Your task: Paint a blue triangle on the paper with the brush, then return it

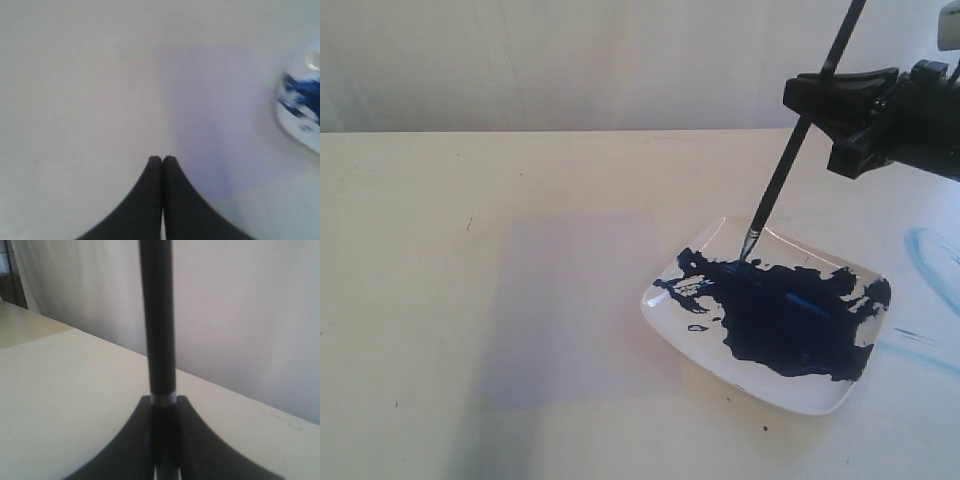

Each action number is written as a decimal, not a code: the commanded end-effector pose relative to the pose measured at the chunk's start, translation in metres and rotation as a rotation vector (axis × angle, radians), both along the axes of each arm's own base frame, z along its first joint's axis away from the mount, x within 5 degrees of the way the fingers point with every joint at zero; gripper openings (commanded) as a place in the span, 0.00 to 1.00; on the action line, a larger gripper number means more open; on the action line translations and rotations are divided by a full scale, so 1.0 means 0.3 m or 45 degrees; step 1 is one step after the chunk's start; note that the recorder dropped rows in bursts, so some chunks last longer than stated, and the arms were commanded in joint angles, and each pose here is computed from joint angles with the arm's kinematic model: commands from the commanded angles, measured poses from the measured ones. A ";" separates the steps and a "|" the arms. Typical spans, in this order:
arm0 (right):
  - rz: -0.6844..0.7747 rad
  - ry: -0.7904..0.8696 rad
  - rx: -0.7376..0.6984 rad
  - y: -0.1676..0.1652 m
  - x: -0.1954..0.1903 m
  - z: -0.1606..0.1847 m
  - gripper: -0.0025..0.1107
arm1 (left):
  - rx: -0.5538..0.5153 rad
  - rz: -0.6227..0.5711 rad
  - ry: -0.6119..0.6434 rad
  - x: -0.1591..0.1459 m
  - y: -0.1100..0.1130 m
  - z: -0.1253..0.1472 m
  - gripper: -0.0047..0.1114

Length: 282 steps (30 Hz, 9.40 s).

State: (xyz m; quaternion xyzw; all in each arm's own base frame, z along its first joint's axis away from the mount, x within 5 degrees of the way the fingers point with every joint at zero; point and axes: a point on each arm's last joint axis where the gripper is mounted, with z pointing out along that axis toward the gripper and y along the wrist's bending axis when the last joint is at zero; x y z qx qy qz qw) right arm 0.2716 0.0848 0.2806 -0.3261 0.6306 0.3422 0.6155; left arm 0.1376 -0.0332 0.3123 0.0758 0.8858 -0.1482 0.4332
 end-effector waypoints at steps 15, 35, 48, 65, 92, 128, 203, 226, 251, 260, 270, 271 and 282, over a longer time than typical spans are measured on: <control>0.151 -0.085 0.038 0.114 -0.075 0.066 0.02 | -0.151 -0.802 0.626 0.693 -0.149 -0.165 0.04; 0.239 -0.100 0.076 0.416 0.078 0.044 0.02 | -0.091 -0.843 0.603 1.023 -0.254 -0.433 0.04; 0.361 -0.164 0.044 0.562 0.135 -0.052 0.02 | -0.013 -0.821 0.642 1.092 -0.262 -0.512 0.04; 0.403 -0.239 0.016 0.630 0.156 -0.096 0.02 | 0.018 -0.805 0.641 1.102 -0.267 -0.545 0.04; 0.362 -0.307 -0.021 0.655 0.208 -0.161 0.02 | 0.017 -0.794 0.651 1.108 -0.266 -0.574 0.04; 0.408 -0.287 -0.029 0.719 0.206 -0.205 0.02 | 0.017 -0.792 0.649 1.108 -0.266 -0.574 0.04; 0.665 -0.174 0.100 0.745 0.121 -0.151 0.02 | 0.018 -0.790 0.648 1.109 -0.266 -0.574 0.04; 0.110 0.066 0.221 0.604 0.310 -0.129 0.02 | 0.018 -0.800 0.650 1.107 -0.266 -0.574 0.04; 0.054 0.126 0.196 0.648 0.302 -0.175 0.02 | 0.018 -0.801 0.652 1.106 -0.266 -0.574 0.04; 0.059 0.124 0.197 0.651 0.304 -0.188 0.02 | 0.017 -0.803 0.654 1.106 -0.267 -0.574 0.04; 0.043 0.112 0.162 0.649 0.308 -0.197 0.02 | 0.017 -0.803 0.654 1.106 -0.267 -0.574 0.04; 0.040 0.115 0.158 0.649 0.308 -0.198 0.02 | 0.017 -0.803 0.654 1.106 -0.267 -0.574 0.04; 0.033 0.122 0.148 0.648 0.310 -0.201 0.02 | 0.017 -0.803 0.654 1.106 -0.267 -0.574 0.04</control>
